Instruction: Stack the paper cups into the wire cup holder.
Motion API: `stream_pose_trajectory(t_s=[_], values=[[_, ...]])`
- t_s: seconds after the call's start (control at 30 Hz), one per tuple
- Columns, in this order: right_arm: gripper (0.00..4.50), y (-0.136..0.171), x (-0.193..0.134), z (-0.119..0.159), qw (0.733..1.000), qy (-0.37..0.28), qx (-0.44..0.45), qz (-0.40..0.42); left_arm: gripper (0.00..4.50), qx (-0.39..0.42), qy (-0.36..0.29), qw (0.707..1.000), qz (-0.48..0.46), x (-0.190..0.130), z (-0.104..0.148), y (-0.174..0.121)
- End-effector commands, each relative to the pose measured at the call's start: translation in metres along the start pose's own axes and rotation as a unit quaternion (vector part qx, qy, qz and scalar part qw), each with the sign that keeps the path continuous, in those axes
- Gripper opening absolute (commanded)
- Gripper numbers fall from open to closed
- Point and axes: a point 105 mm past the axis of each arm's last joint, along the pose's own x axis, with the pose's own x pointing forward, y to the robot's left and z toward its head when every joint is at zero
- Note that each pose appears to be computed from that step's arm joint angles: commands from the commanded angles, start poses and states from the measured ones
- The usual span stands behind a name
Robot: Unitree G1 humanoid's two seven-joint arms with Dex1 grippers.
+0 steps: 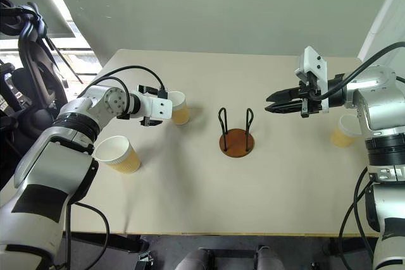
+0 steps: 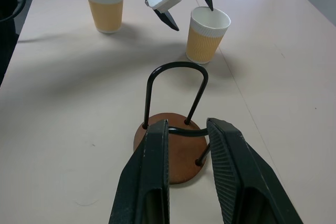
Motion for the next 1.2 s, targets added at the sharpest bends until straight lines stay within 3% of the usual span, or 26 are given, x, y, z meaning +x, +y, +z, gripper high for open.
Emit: stream_pose_trajectory(t_s=[0.03,0.43,0.53,0.9,1.2], values=[[1.08,-0.003,-0.013,0.011,0.999,-0.015,-0.021,-0.021,4.5,0.001,-0.013,1.0,0.016,-0.003,0.005,0.009],[1.08,-0.002,-0.013,0.009,1.0,-0.012,-0.019,-0.022,4.5,0.0,-0.018,1.0,0.003,0.001,0.009,0.004],[1.12,-0.002,-0.013,0.008,1.0,-0.011,-0.019,-0.022,3.92,0.002,-0.016,1.0,-0.006,0.004,0.009,-0.002],[1.12,-0.002,-0.013,0.007,0.999,-0.01,-0.021,-0.026,0.05,0.002,-0.017,1.0,-0.024,0.006,0.01,-0.009],[1.12,-0.001,-0.016,0.004,1.0,0.0,-0.018,-0.02,0.01,0.01,-0.043,0.999,-0.03,-0.007,0.017,0.007]])
